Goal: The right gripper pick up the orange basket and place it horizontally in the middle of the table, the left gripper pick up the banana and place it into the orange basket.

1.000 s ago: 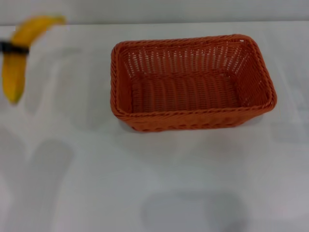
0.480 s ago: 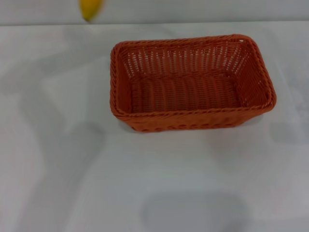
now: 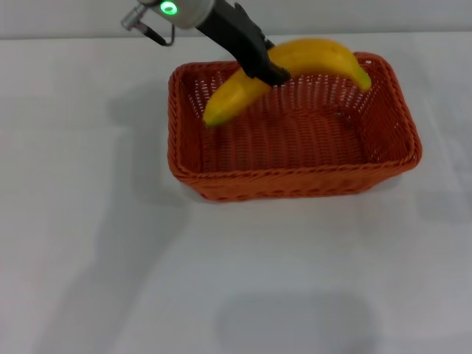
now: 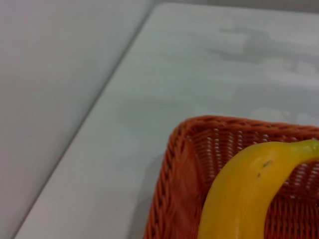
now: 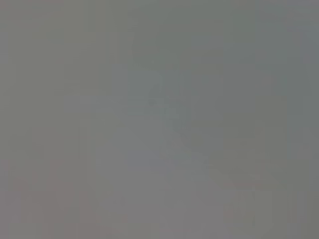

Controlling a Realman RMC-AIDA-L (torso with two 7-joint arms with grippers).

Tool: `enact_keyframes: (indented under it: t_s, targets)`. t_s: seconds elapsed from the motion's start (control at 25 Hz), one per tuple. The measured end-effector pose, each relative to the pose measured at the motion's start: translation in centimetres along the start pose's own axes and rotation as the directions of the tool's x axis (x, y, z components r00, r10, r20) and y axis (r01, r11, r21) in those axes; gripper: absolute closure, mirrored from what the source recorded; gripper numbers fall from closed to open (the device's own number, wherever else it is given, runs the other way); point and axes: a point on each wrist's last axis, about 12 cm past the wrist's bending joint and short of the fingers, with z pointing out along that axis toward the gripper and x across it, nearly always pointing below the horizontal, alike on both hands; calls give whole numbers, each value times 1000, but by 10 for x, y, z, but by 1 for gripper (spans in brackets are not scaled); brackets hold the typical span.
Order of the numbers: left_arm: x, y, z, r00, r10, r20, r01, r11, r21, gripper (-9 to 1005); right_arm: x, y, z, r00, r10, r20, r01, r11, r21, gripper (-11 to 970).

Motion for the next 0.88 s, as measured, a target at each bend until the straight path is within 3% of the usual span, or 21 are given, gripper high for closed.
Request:
enact_keyframes:
  t_s: [0.2,0.4,0.56,0.68,0.76,0.8,0.88]
  targets:
    - [-1,-5,7,1000,14,27,-15,1000,26,413,1,-2,-2,1000,7,-3,-7,1000,6,213]
    - [8,1,1,982,-95,166,95,995,13,387,0,-3,-2,1000,6,-2,-6,1000,8,213]
    - [25,9,-10,954,-176,243,186,983,-15,257,0,-3,-2,1000,6,-5,-6,1000,9,213]
    - [48,17,-25,861,-281,423,316,949,-12,174,0,-3,-1,1000,6,-6,-6,1000,9,214]
    - [71,23,-47,695,-351,627,431,902,27,138,1,-3,-1,1000,6,-8,-6,1000,10,214]
    - [77,24,-52,649,-360,670,454,890,39,120,1,-3,-1,1000,6,-8,-6,1000,10,214]
    - [110,24,-74,456,-373,808,532,842,89,102,1,-3,-1,1000,7,-9,-7,1000,10,214]
